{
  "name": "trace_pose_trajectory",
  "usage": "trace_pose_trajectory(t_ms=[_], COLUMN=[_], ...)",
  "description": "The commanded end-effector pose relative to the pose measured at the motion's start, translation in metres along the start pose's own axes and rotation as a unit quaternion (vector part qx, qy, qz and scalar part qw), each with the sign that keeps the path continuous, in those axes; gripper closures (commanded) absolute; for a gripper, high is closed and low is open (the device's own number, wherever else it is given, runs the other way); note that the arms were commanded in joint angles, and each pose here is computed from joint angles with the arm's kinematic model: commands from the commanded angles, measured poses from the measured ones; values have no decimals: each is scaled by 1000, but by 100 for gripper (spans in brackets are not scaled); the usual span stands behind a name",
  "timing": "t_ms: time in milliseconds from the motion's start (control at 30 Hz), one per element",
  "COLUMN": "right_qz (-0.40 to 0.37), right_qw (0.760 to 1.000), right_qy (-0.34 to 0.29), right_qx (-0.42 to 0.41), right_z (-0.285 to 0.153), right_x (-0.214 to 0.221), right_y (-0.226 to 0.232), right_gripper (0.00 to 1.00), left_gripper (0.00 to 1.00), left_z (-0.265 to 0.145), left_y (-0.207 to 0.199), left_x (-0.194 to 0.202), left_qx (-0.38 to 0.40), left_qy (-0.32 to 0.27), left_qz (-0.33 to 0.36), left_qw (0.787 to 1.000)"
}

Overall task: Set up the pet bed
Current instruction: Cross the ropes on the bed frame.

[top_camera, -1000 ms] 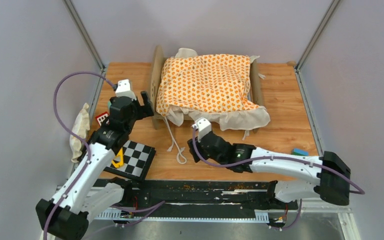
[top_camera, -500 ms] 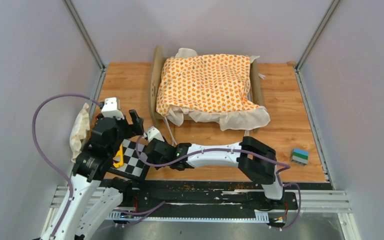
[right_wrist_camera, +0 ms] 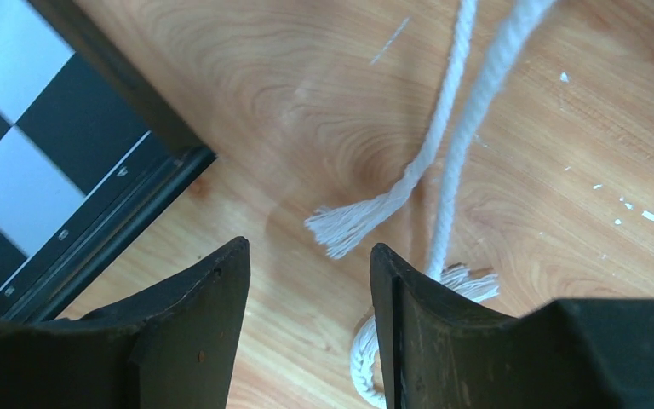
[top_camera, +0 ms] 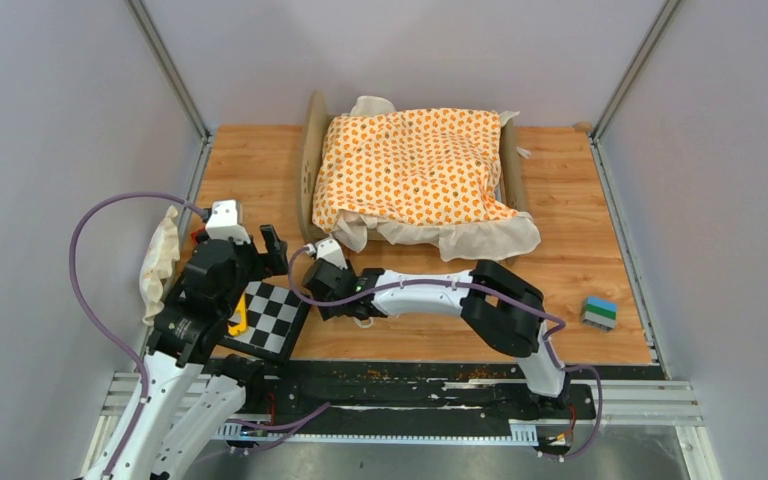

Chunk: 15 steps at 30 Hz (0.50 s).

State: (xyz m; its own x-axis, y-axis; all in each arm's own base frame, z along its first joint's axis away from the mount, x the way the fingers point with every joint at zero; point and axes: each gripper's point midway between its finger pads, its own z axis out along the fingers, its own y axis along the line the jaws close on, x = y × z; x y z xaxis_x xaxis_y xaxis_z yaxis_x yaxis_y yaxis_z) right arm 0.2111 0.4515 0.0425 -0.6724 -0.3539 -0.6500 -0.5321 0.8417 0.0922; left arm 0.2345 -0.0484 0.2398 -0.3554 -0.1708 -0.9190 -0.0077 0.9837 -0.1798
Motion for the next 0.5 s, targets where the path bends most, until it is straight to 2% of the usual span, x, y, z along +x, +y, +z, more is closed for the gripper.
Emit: trace_pose_trajectory(t_ms=[0, 233, 467], right_qz=[53, 88, 75], right_qw=[998, 995, 994], right_qy=[-9, -10, 3], right_qx=[16, 39, 85], right_z=[8, 12, 30], right_x=[-8, -8, -7], right_y=[-7, -21, -35], right_gripper=[45, 38, 41], left_gripper=[1, 0, 0], left_z=[1, 1, -9], left_y=[3, 3, 17], left_x=[-1, 0, -10], left_qx=[-4, -3, -36], left_qy=[-3, -5, -34], left_qz=[12, 11, -1], left_qw=[1000, 1000, 999])
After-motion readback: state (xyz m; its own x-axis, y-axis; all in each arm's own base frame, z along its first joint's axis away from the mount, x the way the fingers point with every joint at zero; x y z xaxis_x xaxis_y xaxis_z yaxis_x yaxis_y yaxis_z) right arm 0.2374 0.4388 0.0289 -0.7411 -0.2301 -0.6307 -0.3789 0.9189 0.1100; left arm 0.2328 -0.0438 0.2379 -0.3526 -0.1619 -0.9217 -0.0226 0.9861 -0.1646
